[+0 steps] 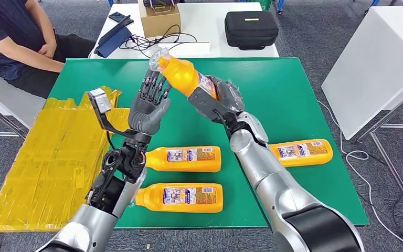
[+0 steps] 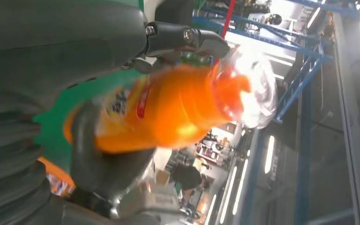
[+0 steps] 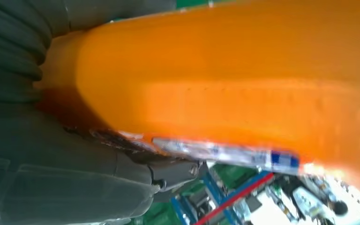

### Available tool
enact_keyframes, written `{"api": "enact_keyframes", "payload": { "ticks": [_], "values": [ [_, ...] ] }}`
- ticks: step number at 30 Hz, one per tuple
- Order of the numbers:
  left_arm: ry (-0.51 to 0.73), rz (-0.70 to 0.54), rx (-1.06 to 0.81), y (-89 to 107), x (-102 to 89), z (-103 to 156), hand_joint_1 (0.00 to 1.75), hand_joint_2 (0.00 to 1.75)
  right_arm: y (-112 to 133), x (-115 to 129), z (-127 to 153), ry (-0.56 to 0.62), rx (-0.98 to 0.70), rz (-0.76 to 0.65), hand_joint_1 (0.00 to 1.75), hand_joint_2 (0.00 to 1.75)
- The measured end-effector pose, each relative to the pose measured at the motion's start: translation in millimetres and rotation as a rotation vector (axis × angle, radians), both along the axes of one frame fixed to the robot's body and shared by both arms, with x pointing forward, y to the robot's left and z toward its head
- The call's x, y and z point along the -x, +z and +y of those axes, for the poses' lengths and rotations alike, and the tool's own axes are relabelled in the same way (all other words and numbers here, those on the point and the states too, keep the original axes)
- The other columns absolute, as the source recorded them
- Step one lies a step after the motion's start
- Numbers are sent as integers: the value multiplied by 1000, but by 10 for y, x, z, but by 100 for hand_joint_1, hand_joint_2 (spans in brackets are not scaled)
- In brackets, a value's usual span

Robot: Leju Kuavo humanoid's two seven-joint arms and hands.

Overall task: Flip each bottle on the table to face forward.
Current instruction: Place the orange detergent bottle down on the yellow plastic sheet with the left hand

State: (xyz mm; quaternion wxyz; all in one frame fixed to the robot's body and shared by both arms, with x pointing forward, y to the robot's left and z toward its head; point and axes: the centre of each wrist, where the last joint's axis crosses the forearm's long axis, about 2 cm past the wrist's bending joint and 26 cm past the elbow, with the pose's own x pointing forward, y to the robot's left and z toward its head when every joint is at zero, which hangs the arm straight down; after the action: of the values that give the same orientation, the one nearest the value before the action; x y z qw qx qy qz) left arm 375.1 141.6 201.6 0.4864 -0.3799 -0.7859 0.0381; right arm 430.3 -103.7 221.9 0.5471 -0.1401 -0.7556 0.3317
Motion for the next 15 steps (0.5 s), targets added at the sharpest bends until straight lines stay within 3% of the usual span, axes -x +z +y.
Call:
{"api": "enact_keyframes", "payload": {
  "ticks": [15],
  "values": [
    [15,30,14,-9,23,-54,0,175,20,166,414,69,29,88,175,175]
  ]
}}
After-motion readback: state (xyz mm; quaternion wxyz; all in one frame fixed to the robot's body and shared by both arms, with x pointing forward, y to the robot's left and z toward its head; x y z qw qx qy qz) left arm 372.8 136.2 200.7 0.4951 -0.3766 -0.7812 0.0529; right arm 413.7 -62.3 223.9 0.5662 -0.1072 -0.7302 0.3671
